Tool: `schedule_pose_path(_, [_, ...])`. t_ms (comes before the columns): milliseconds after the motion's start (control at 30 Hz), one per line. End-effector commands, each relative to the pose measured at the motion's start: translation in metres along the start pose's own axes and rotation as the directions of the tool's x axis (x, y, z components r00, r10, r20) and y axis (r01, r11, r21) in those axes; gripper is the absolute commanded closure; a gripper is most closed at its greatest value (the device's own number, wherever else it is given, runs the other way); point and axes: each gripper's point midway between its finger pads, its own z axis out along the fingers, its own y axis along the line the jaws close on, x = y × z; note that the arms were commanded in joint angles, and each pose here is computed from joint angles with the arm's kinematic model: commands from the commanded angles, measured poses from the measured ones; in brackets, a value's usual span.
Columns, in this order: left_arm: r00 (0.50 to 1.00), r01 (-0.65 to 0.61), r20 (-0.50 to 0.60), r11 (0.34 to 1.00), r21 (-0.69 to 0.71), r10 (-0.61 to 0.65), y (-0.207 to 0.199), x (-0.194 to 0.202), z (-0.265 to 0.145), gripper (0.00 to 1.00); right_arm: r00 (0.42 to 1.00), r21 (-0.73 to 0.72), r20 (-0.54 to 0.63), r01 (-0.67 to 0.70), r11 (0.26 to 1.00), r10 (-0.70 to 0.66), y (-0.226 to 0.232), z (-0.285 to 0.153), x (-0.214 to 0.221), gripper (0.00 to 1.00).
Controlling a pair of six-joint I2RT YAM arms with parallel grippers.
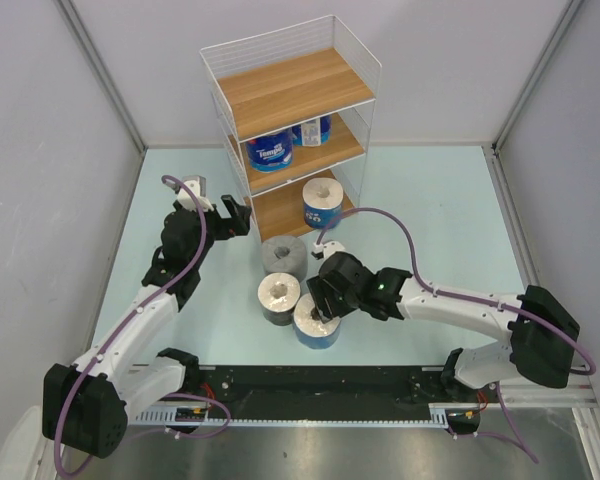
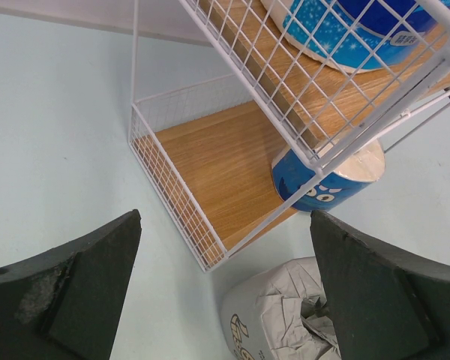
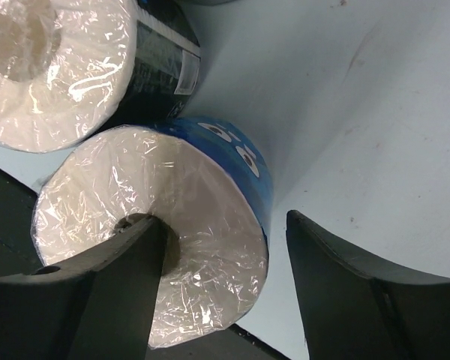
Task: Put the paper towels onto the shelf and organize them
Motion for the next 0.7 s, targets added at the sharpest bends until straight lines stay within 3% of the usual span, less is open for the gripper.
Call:
schedule_pose_path(0, [0.998,0.008,0.068,1.0,0.025,-0.01,-0.009,-0.029,-0.005,0.0,0.999,0.002,-0.042,0.014,1.0,-0.014,0.0,0.005,0.011,0.32])
schedule_pose_path(67, [0.998,0.01,0.069,1.0,0.024,-0.011,-0.009,-0.029,-0.005,0.0,0.999,0.003,-0.047,0.017,1.0,-0.017,0.0,0.004,0.012,0.34])
schedule_pose_path(200, [0.997,0.01,0.071,1.0,0.026,-0.012,-0.01,-0.03,-0.006,0.0,1.0,0.004,-0.016,0.005,1.0,-0.005,-0.001,-0.003,0.005,0.54])
schedule_pose_path(400, [0.997,0.011,0.072,1.0,0.028,-0.013,-0.01,-0.031,-0.006,0.0,0.985,0.04,0.147,-0.101,0.994,0.094,-0.019,-0.028,-0.033,0.64])
schedule_pose_path(500, [0.997,0.011,0.073,0.999,0.03,-0.013,-0.011,-0.031,-0.006,0.0,0.953,0.1,0.262,-0.185,0.978,0.154,-0.046,-0.04,-0.06,0.65])
schedule_pose_path(667, [0.998,0.014,0.067,0.999,0.037,-0.016,-0.012,-0.03,-0.004,0.0,0.851,0.164,0.461,-0.36,0.919,0.251,-0.098,-0.054,-0.109,0.67])
